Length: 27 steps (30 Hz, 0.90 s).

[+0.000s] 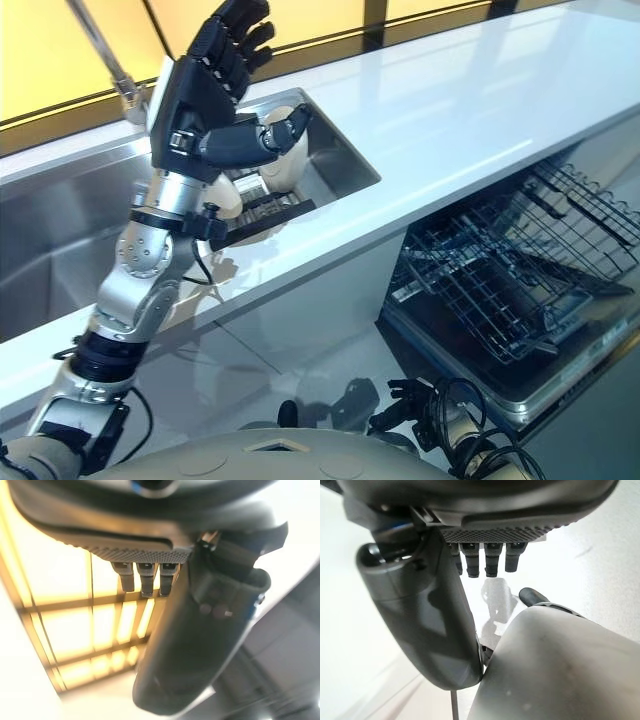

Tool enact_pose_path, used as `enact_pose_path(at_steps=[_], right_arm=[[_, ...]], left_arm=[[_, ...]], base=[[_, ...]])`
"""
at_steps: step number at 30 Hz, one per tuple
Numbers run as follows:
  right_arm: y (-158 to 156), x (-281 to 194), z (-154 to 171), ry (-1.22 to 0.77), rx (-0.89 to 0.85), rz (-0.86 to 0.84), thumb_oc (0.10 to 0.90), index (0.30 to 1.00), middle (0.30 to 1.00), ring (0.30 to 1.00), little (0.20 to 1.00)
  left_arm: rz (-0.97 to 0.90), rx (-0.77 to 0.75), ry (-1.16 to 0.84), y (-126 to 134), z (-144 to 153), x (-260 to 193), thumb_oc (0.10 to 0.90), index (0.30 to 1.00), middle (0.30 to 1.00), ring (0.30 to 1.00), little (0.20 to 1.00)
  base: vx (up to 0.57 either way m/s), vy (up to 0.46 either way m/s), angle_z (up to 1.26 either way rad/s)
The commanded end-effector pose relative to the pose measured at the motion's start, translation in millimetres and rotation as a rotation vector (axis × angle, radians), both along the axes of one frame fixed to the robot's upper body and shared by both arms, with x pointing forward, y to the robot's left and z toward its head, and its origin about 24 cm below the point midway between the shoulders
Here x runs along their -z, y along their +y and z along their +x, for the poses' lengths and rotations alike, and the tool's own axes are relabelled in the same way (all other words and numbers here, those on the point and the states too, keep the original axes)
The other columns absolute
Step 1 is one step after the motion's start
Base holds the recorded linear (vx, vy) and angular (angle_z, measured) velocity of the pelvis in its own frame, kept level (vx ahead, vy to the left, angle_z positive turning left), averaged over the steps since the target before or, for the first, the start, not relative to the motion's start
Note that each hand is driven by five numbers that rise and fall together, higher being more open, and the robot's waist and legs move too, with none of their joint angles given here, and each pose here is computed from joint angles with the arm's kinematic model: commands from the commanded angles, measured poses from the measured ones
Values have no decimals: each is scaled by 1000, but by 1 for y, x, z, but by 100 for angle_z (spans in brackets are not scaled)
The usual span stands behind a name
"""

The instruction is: Pick up plates and place into dishwasher.

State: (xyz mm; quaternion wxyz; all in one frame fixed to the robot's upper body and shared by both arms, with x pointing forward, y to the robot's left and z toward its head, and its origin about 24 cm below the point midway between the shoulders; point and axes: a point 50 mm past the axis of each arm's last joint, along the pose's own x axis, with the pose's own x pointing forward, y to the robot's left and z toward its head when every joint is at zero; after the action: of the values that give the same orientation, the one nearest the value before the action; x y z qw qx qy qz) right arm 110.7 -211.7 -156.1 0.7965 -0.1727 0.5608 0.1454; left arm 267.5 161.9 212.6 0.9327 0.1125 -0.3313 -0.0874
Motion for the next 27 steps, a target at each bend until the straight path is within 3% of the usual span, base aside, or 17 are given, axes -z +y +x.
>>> enact_pose_path(at_steps=[1, 5, 14, 27], right_arm=[[-2, 2, -9, 16, -11, -9, 800, 900, 900, 900, 900], [-10, -1, -2, 8, -5, -20, 800, 900, 900, 900, 900], [-24, -6, 0, 37, -21, -41, 800, 900, 900, 900, 900], [-34, -10, 4, 45, -49, -44, 800, 900, 900, 900, 900]], left_arm=[[166, -217, -255, 29, -6, -40, 800, 900, 900, 900, 900], [426, -433, -246, 67, -2, -43, 800, 900, 900, 900, 900], [776, -662, -103, 123, 7, -34, 800, 900, 900, 900, 900], [1099, -654, 85, 143, 27, -25, 800, 900, 900, 900, 900]], base=[[54, 31, 10], [60, 58, 15], [44, 75, 1], [39, 52, -1]])
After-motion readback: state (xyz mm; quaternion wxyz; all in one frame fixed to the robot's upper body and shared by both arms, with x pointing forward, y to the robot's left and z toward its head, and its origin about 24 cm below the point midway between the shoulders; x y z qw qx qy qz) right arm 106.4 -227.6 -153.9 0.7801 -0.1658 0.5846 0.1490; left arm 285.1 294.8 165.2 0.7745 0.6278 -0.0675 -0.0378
